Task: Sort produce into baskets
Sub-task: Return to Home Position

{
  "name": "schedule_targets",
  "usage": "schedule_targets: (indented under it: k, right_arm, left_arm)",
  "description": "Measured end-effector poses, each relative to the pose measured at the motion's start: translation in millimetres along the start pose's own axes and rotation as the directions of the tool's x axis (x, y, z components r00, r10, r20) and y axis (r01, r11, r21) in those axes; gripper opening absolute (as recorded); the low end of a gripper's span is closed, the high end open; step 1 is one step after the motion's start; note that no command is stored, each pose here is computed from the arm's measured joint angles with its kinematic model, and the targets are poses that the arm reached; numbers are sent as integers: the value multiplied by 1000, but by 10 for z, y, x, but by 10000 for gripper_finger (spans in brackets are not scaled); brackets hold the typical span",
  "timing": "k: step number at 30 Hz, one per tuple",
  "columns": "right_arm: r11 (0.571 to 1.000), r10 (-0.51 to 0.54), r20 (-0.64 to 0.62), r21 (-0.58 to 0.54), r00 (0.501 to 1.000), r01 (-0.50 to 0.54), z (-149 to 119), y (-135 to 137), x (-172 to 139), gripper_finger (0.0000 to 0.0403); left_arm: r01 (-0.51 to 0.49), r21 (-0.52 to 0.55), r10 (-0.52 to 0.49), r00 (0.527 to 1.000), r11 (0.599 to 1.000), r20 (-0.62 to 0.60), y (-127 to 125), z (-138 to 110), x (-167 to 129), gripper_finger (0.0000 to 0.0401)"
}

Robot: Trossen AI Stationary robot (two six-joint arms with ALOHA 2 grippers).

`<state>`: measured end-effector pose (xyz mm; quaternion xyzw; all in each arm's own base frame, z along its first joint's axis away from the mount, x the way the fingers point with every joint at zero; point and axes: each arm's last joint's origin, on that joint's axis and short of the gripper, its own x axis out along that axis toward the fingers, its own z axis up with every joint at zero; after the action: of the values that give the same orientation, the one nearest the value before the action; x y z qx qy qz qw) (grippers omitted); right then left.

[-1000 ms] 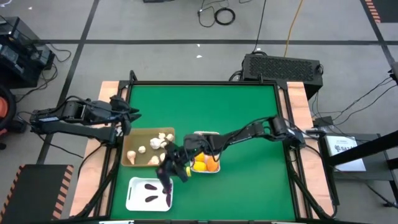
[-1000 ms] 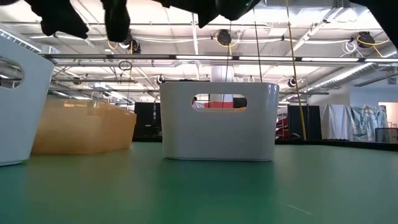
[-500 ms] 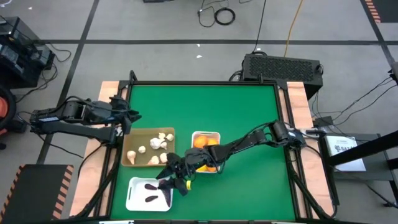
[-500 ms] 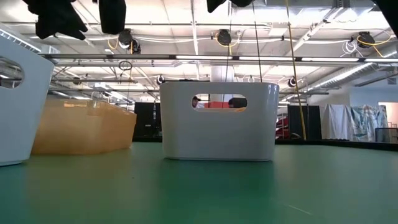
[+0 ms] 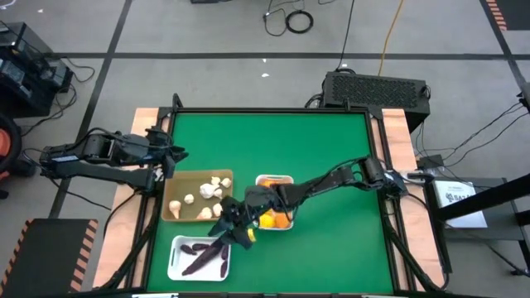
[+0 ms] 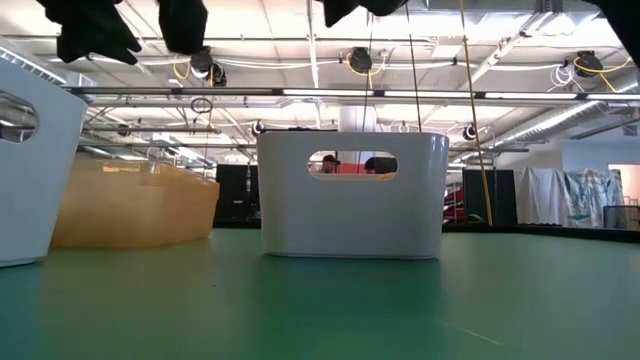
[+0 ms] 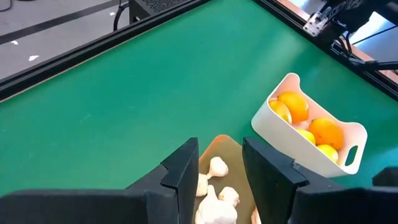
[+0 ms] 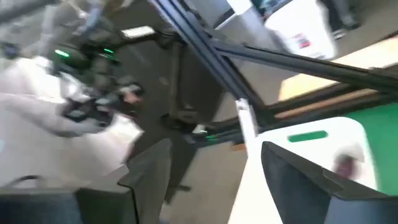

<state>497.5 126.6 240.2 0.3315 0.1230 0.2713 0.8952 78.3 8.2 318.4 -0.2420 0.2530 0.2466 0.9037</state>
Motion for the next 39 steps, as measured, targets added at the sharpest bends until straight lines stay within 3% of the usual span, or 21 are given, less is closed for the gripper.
schedule_targets:
  k: [6, 10, 18, 25, 28, 31, 34, 39]
  right_arm:
    - [976, 179, -116, 144, 977, -161, 348, -12, -109, 216]
    - [969, 213, -209, 172, 955, -178, 514, 26, -139, 196]
    - [1000, 4, -308, 16, 951, 0, 1035, 15, -393, 149]
    - [978, -179, -317, -159, 932, 134, 1569, 106, -875, 103]
    - [965, -224, -314, -202, 923, 165, 1739, 132, -1142, 84]
    - [951, -295, -330, -191, 897, 243, 1842, 170, -1424, 67]
    - [914, -397, -339, -236, 853, 331, 1903, 302, -1691, 50]
    - [828, -549, -314, -326, 774, 455, 1999, 472, -2075, 19]
  left_arm:
    - [35, 2, -34, 999, 999, -39, -6, -17, -1, 132]
    - [93, -31, -95, 995, 995, -36, -44, -16, 31, 132]
    - [299, 50, -302, 951, 953, 71, -244, -189, 391, 132]
    - [424, 199, -464, 851, 883, 246, -385, -125, 386, 132]
    - [391, 333, -490, 816, 858, 305, -370, -63, 287, 132]
    - [265, 448, -446, 817, 854, 366, -303, -32, 214, 132]
    - [173, 438, -374, 823, 882, 429, -215, -7, 168, 132]
    - [145, 405, -327, 844, 903, 426, -44, -59, 86, 132]
